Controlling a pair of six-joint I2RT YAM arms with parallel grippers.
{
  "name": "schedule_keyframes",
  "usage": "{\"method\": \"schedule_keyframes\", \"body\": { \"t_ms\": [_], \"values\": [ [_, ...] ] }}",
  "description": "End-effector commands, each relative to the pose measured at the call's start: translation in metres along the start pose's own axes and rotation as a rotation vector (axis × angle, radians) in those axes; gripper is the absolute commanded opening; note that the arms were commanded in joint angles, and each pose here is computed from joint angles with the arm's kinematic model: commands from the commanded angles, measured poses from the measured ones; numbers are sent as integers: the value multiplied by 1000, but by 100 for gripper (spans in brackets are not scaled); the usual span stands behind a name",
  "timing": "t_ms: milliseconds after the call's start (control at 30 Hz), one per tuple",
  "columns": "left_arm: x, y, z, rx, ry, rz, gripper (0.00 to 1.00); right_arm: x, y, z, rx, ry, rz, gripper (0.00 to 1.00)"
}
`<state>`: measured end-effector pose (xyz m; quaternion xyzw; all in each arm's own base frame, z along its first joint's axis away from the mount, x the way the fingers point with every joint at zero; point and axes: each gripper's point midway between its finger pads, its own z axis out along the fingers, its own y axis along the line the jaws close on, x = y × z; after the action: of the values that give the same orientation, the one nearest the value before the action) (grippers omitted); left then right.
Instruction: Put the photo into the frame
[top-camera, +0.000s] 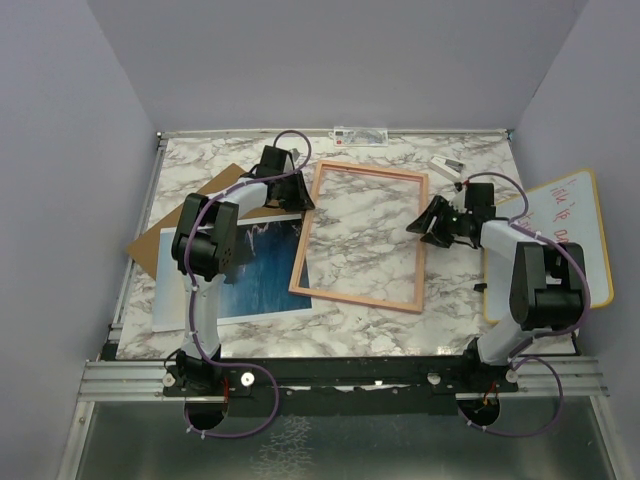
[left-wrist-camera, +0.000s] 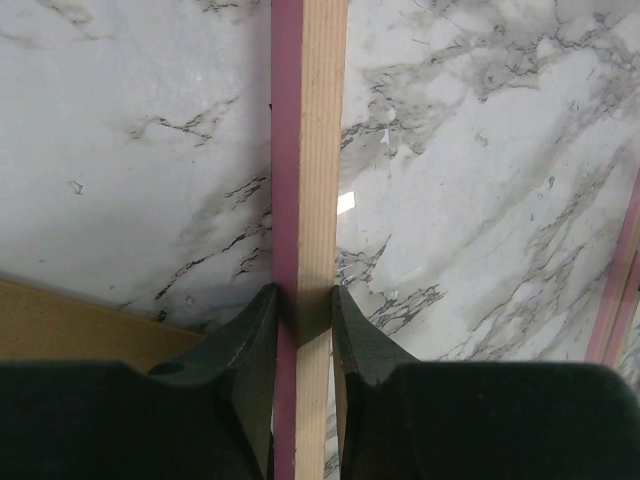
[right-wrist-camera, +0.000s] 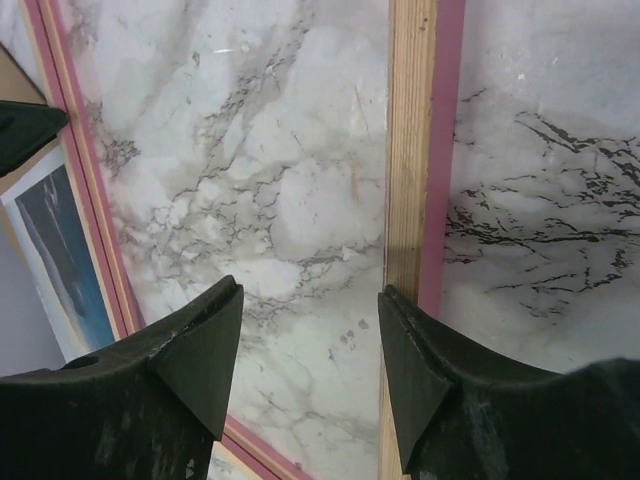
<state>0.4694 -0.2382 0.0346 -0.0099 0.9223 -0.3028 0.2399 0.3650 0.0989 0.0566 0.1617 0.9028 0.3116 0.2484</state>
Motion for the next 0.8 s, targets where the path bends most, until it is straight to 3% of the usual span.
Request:
{"method": "schedule_keyframes", "body": {
  "t_ms": [0,267,533,767],
  "values": [
    [58,13,16,-50,169,-27,24,15,48,-2,-248,26,-72,59],
    [53,17,12,-77,151,-22,24,-9,64,-19,-263,-119,-99,55],
    [43,17,3,-95,121,-13,28,-46,7,-22,154,-246,25,61],
    [32,-4,-3,-20,115,4,40,-78,-3,-10,255,-269,29,61]
  ]
}}
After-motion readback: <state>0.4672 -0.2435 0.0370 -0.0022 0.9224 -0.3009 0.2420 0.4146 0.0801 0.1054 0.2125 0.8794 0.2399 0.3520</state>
